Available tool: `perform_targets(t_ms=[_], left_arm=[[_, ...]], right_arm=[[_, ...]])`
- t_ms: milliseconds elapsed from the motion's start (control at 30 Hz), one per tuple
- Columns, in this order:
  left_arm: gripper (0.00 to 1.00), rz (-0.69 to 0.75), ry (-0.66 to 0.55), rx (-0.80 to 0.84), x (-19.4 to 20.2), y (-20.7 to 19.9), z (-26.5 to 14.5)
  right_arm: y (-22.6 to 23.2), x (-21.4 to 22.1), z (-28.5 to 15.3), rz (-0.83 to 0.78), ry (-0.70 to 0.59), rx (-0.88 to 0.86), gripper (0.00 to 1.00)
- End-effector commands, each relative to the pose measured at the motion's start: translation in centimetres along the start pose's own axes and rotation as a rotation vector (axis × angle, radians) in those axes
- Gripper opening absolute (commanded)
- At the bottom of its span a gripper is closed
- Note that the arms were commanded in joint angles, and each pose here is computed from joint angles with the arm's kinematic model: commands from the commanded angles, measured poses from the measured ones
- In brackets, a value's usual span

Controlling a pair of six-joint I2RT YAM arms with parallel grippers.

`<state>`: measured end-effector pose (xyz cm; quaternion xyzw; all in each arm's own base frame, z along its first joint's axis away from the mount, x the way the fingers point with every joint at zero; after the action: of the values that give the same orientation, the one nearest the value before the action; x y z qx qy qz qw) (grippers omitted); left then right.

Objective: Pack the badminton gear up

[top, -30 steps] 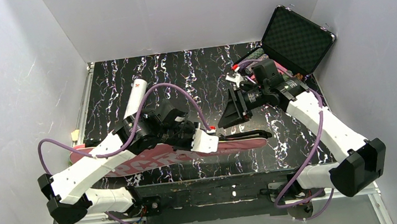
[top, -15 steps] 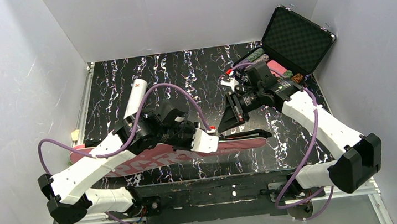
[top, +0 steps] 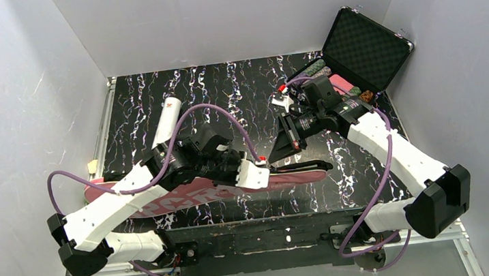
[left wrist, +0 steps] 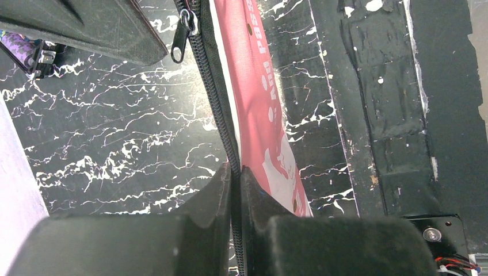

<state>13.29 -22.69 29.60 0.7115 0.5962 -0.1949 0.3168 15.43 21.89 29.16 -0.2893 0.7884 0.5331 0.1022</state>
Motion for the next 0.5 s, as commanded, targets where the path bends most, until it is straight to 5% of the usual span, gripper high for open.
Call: perform_targets(t_ms=[0, 67, 133, 233, 367, 467], left_arm=[[0.00, 0.037, -0.042, -0.066, -0.6, 0.7, -0.8], [0.00, 0.038, -0.041, -0.066, -0.6, 0.8, -0.8], [0.00, 0.041, -0.040, -0.069, -0.7, 0.9, -0.8], [0.00, 0.043, -0.042, -0.072, -0.8, 1.0, -0.9], [0.00, 0.046, -0.035, -0.074, -0.7, 1.0, -0.8], [0.00, 0.046, -0.035, -0.076, -0.7, 1.1, -0.8]], right_arm=[[2.3, -0.8, -1.0, -0.071, -0.046, -0.045, 0.01], [2.3, -0.9, -1.0, -0.066, -0.047, -0.039, 0.01], [1.9, -0.8, -0.8, -0.054, -0.034, -0.027, 0.31], [1.5, -0.7, -0.4, -0.053, -0.005, 0.012, 0.53], [1.7, -0.6, 0.3, -0.069, 0.030, 0.020, 0.55], [1.8, -0.6, 0.6, -0.073, 0.039, 0.019, 0.45]])
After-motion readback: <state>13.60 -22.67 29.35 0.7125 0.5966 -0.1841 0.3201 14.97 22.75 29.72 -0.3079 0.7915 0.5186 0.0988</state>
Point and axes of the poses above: each gripper's point midway between its finger pads, its own z axis out along the fingers, its own y axis along the line the jaws close on, x = y × z, the point moved 6 cm from there along -z, back along the fingers, and after that the axes turned 14 degrees about -z, right-handed, at the moved point
